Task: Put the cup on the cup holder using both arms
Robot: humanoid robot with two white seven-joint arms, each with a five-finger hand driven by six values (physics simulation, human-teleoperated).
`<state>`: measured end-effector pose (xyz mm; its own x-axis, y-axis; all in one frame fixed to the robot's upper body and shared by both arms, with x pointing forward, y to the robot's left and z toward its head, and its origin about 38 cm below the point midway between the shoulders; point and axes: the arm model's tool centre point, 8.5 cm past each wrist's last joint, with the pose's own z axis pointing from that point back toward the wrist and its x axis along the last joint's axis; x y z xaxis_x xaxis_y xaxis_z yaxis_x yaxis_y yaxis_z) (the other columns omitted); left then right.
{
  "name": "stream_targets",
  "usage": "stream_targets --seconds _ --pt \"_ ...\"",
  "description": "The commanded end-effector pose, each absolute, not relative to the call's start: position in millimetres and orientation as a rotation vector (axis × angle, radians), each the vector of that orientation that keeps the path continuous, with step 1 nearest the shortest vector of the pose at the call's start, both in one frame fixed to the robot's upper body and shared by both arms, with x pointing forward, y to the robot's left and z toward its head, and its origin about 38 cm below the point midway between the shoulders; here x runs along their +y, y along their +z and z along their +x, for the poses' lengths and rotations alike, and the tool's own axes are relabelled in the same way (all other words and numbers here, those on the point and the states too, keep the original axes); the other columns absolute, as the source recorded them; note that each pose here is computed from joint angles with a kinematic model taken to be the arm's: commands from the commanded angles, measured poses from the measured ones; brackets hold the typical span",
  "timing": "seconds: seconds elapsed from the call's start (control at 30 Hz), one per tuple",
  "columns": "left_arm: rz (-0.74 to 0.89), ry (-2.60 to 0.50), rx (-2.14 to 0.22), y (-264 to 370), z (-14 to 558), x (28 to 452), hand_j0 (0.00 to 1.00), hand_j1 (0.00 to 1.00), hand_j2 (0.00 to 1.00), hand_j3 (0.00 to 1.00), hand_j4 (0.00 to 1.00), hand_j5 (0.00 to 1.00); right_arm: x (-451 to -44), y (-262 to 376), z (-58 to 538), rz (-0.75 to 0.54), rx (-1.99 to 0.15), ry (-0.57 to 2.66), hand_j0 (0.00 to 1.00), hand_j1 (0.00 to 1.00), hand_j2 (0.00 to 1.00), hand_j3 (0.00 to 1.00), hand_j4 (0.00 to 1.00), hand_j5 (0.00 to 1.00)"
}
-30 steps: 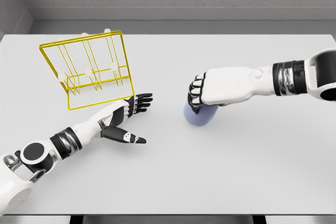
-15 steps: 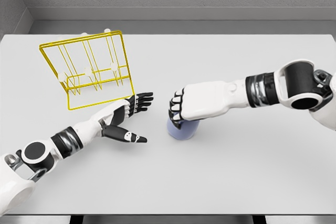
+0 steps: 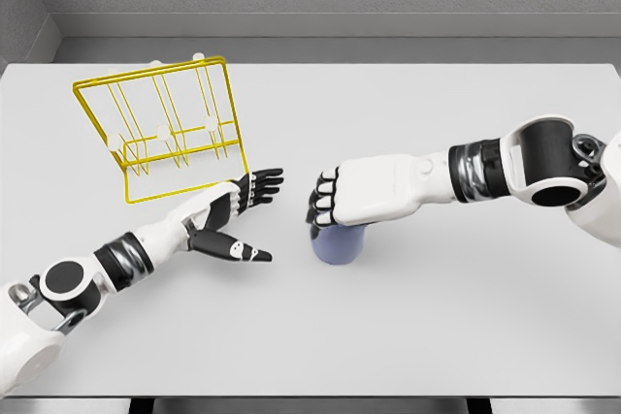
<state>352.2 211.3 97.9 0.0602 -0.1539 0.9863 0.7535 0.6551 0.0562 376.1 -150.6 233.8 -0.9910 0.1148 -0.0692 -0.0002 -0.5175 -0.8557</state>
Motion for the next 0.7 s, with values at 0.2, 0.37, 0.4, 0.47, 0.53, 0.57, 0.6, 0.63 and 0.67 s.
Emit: stream_targets --seconds 0.2,0.37,0.4,0.47,0.53,0.57,0.6,0.63,0.67 --pt "-0.555 -0.737 -1.343 97 353 214 1.00 1.00 1.00 1.00 1.00 1.00 -156 236 378 -0.188 -1.508 2.655 1.00 1.00 1.00 1.00 1.00 1.00" --pt "-0.553 -0.737 -1.342 96 354 214 1.00 1.00 1.00 1.00 1.00 1.00 -187 274 394 -0.366 -1.593 2.516 1.00 1.00 1.00 1.00 1.00 1.00" --pt "-0.549 -0.736 -1.346 98 357 215 1.00 1.00 1.00 1.00 1.00 1.00 -192 282 396 -0.382 -1.611 2.491 1.00 1.00 1.00 1.00 1.00 1.00" --pt "-0.547 -0.736 -1.344 97 357 215 1.00 1.00 1.00 1.00 1.00 1.00 -205 302 398 -0.413 -1.660 2.428 1.00 1.00 1.00 1.00 1.00 1.00" --pt "-0.557 -0.733 -1.353 99 358 211 1.00 1.00 1.00 1.00 1.00 1.00 -241 326 402 -0.505 -1.685 2.311 1.00 1.00 1.00 1.00 1.00 1.00" --pt "-0.563 -0.733 -1.355 99 359 208 1.00 1.00 1.00 1.00 1.00 1.00 -268 344 410 -0.526 -1.733 2.181 1.00 1.00 1.00 1.00 1.00 1.00" --pt "-0.569 -0.733 -1.358 99 359 205 1.00 1.00 1.00 1.00 1.00 1.00 -283 350 415 -0.535 -1.741 2.120 1.00 1.00 1.00 1.00 1.00 1.00" --pt "-0.582 -0.728 -1.366 100 361 199 1.00 1.00 1.00 1.00 1.00 1.00 -294 347 419 -0.538 -1.723 2.084 1.00 1.00 1.00 1.00 1.00 1.00" --pt "-0.592 -0.731 -1.364 99 360 195 1.00 1.00 1.00 1.00 1.00 1.00 -301 342 417 -0.534 -1.721 2.058 1.00 1.00 1.00 1.00 1.00 1.00"
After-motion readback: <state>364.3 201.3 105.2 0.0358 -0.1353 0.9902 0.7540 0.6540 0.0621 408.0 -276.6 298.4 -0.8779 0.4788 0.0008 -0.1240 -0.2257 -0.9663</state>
